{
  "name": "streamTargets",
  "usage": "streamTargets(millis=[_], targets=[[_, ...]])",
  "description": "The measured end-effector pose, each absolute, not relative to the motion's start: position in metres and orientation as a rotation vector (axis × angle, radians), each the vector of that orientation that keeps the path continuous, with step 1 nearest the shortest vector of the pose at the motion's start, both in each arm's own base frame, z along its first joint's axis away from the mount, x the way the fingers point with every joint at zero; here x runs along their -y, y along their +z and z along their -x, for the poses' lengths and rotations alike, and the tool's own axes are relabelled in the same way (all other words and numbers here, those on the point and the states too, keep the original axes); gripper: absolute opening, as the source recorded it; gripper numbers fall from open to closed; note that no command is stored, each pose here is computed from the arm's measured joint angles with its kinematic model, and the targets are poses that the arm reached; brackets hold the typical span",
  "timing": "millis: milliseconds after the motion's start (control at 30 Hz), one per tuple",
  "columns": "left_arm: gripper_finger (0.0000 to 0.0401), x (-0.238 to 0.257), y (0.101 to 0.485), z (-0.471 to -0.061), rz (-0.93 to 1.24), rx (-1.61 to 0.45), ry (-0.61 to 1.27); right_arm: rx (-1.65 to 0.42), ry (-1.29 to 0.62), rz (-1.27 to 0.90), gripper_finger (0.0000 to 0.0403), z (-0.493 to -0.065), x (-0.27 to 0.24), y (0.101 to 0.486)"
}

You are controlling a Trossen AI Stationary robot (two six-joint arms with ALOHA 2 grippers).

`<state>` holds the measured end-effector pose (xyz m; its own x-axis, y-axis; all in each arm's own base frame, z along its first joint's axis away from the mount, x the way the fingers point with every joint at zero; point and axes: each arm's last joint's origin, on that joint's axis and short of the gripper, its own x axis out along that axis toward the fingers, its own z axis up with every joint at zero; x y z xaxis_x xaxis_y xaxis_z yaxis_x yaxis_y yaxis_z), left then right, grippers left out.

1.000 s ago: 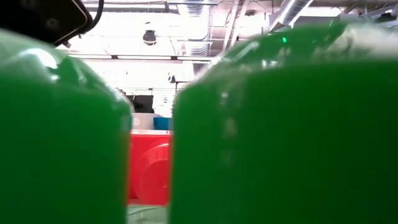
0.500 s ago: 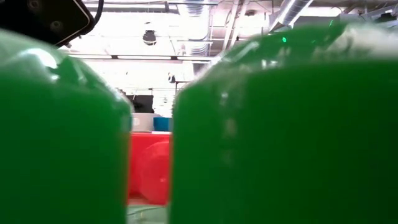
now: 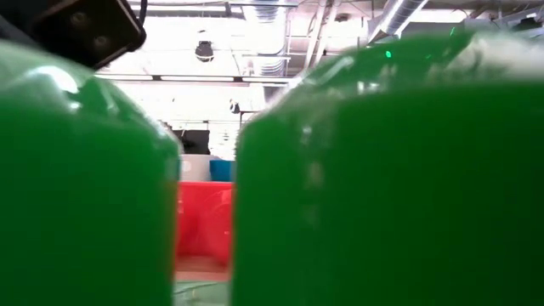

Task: Pick & Place Toys
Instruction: Put the large red game piece into the white bin

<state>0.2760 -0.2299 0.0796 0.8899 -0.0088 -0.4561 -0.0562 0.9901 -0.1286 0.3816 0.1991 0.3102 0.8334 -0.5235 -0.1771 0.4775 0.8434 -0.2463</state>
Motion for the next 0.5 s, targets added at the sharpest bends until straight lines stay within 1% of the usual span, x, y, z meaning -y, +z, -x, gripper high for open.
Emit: streamTargets(millis=[333, 433, 500], targets=[[0.0264, 0.2256, 0.0797, -0.2796, 0.15, -0.472, 0.042, -0.243, -0.533, 0.197, 0.0327, -0.3815, -0.1993, 0.3102], [0.0254, 0.2256, 0.0797, -0.2796, 0.15, -0.472, 0.041, -0.244, -0.533, 0.199, 0.0327, -0.3815, -0.1993, 0.3102], [0.0237, 0.2256, 0.0797, -0.2796, 0.15, -0.472, 0.041, -0.244, -0.533, 0.199, 0.0327, -0.3815, -0.1993, 0.3102]])
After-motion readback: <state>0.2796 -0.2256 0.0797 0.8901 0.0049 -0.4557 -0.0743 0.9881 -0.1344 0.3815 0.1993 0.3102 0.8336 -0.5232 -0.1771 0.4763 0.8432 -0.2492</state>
